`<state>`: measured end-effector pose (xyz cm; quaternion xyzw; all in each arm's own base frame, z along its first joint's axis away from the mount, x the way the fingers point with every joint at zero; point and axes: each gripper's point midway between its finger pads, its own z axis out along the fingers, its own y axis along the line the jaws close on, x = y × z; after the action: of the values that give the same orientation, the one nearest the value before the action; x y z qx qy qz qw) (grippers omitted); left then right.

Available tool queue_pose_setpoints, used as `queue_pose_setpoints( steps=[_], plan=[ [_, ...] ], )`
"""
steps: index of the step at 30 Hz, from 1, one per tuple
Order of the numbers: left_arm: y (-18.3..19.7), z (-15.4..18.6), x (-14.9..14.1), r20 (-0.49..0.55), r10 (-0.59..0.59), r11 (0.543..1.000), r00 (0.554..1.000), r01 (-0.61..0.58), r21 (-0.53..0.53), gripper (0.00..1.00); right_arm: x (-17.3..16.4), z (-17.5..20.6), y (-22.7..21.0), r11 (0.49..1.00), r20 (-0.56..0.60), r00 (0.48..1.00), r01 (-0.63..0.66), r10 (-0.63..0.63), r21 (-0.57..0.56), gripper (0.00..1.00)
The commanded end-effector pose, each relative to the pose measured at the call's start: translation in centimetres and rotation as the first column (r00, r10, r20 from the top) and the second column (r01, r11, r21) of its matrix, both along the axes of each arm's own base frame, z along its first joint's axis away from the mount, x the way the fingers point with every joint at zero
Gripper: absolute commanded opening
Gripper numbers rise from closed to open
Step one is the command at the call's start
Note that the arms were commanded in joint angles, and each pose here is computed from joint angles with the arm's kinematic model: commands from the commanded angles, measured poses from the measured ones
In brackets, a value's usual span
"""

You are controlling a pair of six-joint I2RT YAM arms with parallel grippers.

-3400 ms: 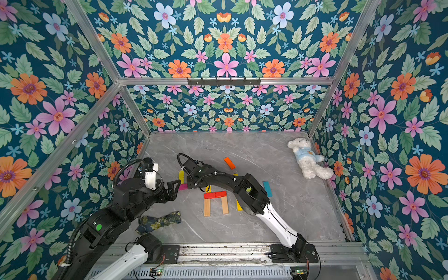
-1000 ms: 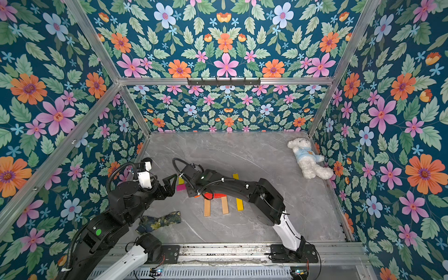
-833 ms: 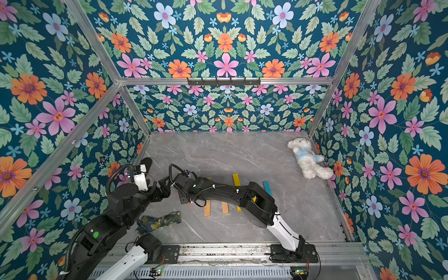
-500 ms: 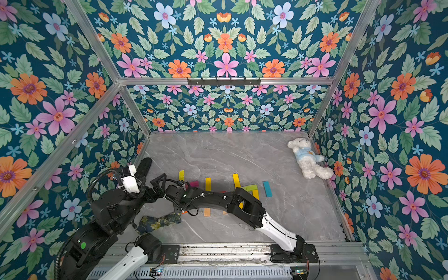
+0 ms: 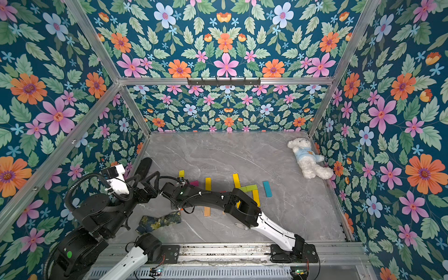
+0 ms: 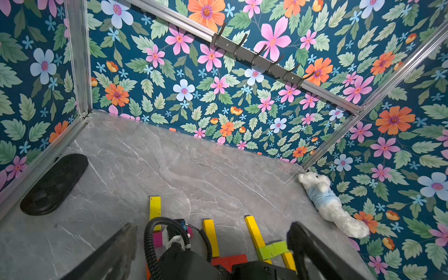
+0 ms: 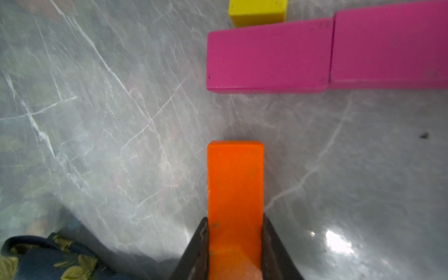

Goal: Assemble the letter h with building blocks
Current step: Assemble the building block at the center of the board.

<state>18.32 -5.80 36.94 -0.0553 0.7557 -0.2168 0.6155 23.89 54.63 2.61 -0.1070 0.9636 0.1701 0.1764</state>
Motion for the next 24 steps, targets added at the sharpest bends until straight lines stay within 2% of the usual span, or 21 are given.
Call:
queue_pose_setpoints(
  steps=[1,17,24],
  plan=[
    [0.4,0.8,0.0,0.028,0.016,1.000,0.999,-0.016,-0.005,0.99,-0.9,-2.1,-1.9,0.995,-0.056,0.998,0.022,-0.027,-0.098,0.04],
    [0.5,0.9,-0.4,0.033,0.009,1.000,0.999,-0.009,0.005,0.99,-0.2,-3.0,-1.6,0.992,-0.067,0.997,0.041,-0.049,-0.120,0.07],
    [0.5,0.9,-0.4,0.033,0.010,1.000,0.999,-0.010,0.007,0.99,0.0,-3.6,-1.8,0.991,-0.085,0.994,0.061,-0.071,-0.122,0.21]
  ],
)
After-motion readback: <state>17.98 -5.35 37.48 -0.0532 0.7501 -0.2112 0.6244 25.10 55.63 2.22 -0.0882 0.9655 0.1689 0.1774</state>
